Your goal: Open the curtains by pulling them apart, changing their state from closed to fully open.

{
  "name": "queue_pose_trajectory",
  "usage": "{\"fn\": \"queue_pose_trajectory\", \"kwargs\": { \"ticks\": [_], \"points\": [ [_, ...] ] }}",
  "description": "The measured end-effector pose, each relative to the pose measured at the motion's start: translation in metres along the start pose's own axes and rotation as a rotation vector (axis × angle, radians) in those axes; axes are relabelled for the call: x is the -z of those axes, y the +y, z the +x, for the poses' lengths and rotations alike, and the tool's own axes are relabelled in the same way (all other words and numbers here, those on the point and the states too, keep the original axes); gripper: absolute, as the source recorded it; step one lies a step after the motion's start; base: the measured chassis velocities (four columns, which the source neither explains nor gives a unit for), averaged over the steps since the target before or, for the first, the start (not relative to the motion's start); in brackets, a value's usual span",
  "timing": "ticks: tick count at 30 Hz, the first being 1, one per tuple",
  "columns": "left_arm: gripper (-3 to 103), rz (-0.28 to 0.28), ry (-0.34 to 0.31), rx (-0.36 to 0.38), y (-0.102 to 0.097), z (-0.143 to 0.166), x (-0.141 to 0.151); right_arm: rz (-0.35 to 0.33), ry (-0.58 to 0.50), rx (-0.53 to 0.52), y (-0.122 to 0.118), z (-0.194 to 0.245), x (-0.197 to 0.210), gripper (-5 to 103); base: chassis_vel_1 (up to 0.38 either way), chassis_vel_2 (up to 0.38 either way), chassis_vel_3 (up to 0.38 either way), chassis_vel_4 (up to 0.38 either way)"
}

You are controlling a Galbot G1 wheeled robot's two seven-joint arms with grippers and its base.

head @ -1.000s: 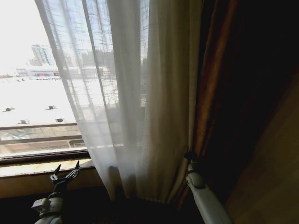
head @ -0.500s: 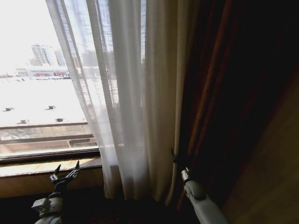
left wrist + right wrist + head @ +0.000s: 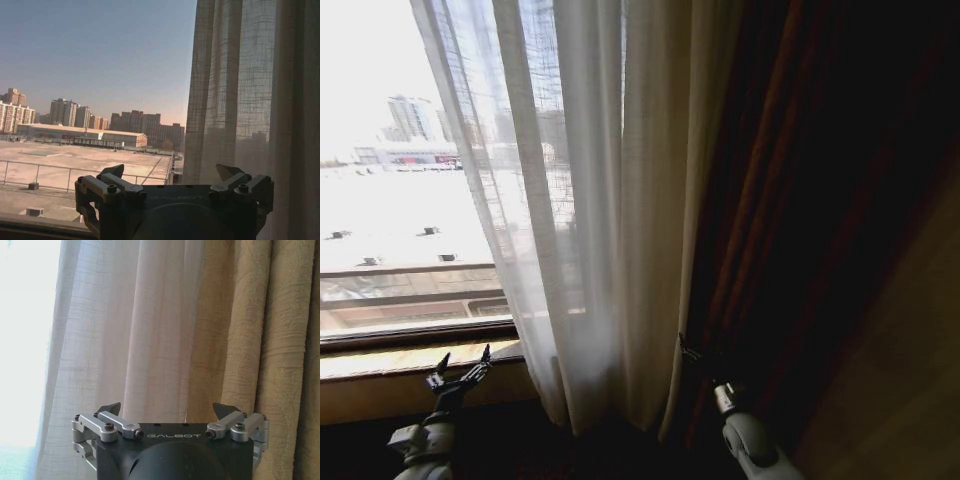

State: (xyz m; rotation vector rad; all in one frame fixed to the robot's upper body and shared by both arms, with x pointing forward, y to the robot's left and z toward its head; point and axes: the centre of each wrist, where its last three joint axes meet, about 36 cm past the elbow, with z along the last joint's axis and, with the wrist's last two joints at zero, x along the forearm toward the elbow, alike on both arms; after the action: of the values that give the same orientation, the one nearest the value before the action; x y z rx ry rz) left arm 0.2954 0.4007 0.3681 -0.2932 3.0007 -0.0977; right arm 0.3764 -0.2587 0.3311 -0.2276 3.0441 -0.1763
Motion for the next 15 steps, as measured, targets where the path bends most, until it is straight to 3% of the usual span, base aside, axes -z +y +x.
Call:
{"fn": "queue_pose_trajectory", "kwargs": {
  "ticks": [8,15],
  "points": [
    [100,0.0,0.0,0.0,0.0,0.0,0.0,0.004,-0.01,0.025,0.008,0.012,0.006,100,0.169,0.156,-0.16,-0.176],
    [100,0.0,0.0,0.0,0.0,0.0,0.0,0.008,-0.019,0.035,0.007,0.015,0.008,100,0.295,0.278,-0.293,-0.277]
  ]
}}
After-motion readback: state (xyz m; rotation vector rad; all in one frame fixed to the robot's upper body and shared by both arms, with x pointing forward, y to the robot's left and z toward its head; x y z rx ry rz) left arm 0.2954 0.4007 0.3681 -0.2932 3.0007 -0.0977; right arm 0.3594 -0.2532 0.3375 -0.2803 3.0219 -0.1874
